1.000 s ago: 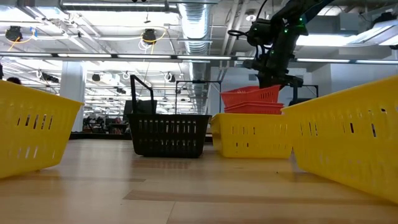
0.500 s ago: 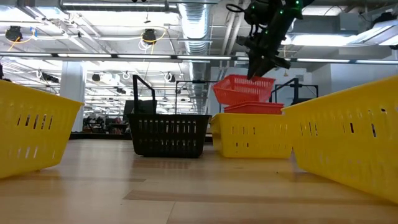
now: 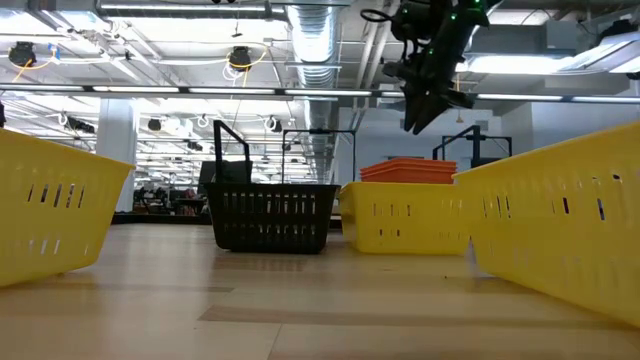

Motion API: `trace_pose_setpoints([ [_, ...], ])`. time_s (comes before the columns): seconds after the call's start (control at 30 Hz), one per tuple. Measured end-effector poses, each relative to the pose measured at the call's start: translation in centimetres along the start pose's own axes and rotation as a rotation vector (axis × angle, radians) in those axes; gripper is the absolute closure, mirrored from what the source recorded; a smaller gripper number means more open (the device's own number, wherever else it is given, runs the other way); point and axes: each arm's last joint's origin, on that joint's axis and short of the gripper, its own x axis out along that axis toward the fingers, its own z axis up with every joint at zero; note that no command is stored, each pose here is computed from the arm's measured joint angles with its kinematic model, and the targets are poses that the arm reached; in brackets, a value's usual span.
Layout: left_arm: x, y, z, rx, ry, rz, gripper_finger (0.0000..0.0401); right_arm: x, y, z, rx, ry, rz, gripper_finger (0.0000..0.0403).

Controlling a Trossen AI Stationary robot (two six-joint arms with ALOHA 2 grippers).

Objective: Stack baskets on shelf by color
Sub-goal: Stack the orange bin on top of the other stacked orange bins on the shelf

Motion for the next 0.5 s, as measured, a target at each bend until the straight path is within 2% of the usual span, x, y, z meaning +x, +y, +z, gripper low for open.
trace_pose_setpoints([
  [0.17,0.0,0.0,0.0,0.0,0.0,-0.001,0.02,-0.1,0.3,-0.1,-0.007,-0.011,0.01,0.0289],
  [0.3,0.0,0.0,0.0,0.0,0.005,-0.007,0.02,-0.4,1.3,-0.1,-0.019,-0.017,0.1,0.0297],
  [0.4,0.0,0.0,0.0,0.0,0.005,-0.007,0.02,-0.5,2.8,-0.6,-0.087,-0.008,0.204,0.0319],
  [0.5,0.0,0.0,0.0,-0.001,0.005,-0.007,0.02,-0.6,4.4,-1.4,-0.172,-0.005,0.26,0.0362],
])
